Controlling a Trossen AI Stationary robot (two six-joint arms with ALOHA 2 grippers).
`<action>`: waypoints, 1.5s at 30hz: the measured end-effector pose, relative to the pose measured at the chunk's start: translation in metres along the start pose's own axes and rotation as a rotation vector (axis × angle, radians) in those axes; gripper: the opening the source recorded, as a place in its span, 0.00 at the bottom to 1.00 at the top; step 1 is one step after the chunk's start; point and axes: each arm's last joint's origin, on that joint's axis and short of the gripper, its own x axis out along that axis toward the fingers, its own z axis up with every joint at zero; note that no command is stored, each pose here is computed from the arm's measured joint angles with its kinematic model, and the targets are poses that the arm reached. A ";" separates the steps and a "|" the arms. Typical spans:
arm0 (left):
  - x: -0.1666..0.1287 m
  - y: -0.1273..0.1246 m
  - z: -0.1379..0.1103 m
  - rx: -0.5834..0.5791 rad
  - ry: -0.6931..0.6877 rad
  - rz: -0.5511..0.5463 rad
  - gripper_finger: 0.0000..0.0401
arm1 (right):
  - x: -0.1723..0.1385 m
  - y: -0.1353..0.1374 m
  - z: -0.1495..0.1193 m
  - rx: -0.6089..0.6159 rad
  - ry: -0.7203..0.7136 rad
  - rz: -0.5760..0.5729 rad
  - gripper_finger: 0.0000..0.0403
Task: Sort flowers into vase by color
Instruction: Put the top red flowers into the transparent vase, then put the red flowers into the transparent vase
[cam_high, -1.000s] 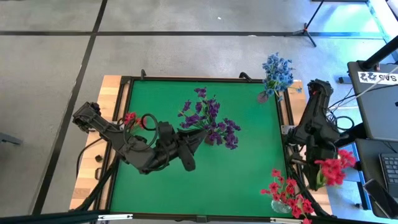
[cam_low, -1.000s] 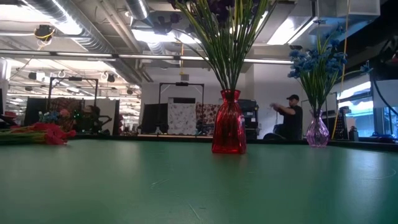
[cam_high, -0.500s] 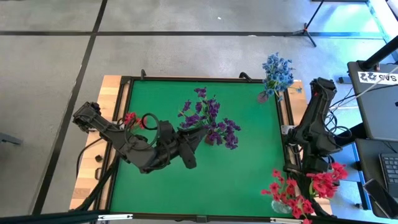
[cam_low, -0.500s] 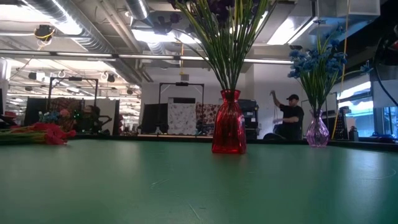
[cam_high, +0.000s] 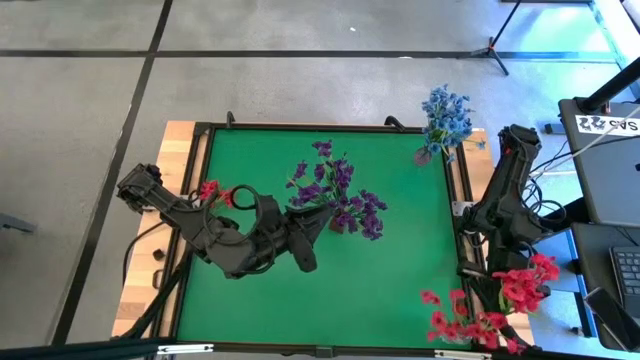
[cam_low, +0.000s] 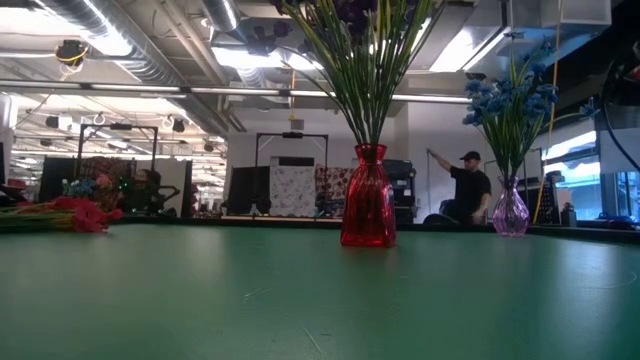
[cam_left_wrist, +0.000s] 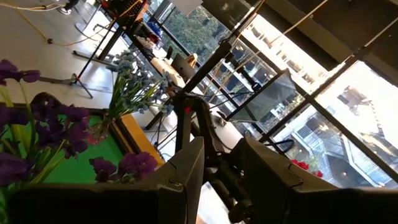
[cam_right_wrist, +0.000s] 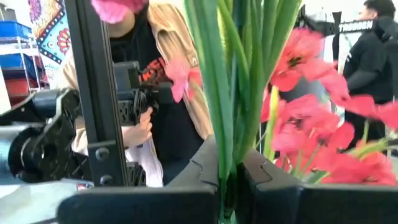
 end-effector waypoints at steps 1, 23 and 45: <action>0.000 0.001 -0.001 0.000 0.003 0.003 0.26 | 0.000 0.000 -0.001 0.003 0.007 -0.001 0.03; 0.004 0.004 -0.002 -0.027 0.006 0.025 0.26 | 0.005 -0.002 -0.022 -0.025 0.194 0.005 0.27; 0.002 0.013 -0.010 0.073 0.054 0.062 0.26 | -0.012 0.001 0.005 0.207 0.757 -0.146 0.41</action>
